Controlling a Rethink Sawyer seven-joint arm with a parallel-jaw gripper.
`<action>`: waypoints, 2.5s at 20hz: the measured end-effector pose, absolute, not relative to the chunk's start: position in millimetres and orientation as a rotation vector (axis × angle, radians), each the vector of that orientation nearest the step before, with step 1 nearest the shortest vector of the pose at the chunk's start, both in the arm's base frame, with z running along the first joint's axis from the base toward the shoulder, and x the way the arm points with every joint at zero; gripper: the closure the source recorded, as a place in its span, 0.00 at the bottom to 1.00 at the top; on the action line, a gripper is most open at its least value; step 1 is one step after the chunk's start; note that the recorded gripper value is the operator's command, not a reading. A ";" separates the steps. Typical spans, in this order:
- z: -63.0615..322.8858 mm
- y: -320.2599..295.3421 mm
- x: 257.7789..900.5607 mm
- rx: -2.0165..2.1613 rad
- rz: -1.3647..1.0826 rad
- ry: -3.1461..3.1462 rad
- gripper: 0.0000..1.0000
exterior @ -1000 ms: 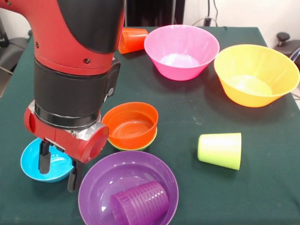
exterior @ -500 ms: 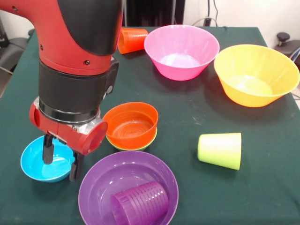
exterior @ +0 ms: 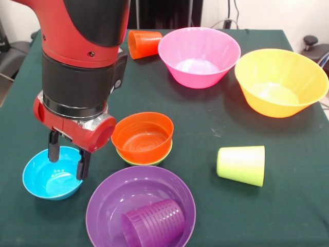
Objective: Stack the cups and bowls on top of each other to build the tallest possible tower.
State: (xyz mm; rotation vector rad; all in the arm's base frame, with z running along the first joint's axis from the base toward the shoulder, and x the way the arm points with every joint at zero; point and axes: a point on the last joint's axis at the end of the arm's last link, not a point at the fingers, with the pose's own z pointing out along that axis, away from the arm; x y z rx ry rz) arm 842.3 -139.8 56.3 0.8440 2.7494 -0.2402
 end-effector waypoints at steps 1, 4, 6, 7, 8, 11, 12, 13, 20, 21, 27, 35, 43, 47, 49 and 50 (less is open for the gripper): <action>56.3 -140.0 842.1 0.843 -0.241 2.746 0.00; 56.2 -139.3 842.7 0.836 -0.242 2.739 0.00; 56.1 -137.2 843.2 0.829 -0.244 2.739 0.00; 56.1 -136.0 843.3 0.827 -0.244 2.739 0.00; 56.0 -133.9 843.6 0.823 -0.244 2.740 0.00; 56.0 -129.0 844.4 0.815 -0.243 2.742 0.00; 56.0 -126.6 844.7 0.811 -0.242 2.743 0.00; 55.9 -123.9 845.1 0.807 -0.242 2.744 0.00; 53.0 -109.4 847.6 0.769 -0.240 2.727 0.00; 52.8 -109.1 847.7 0.767 -0.240 2.725 0.00; 48.0 -110.5 849.8 0.747 -0.236 2.680 0.00; 35.8 -117.0 851.5 0.744 -0.215 2.634 0.00; 25.0 -121.8 844.8 0.755 -0.217 2.640 0.00; 20.8 -121.8 839.8 0.760 -0.221 2.652 0.00; 19.7 -121.7 838.7 0.761 -0.221 2.655 0.00; 18.2 -121.7 836.2 0.764 -0.222 2.660 0.00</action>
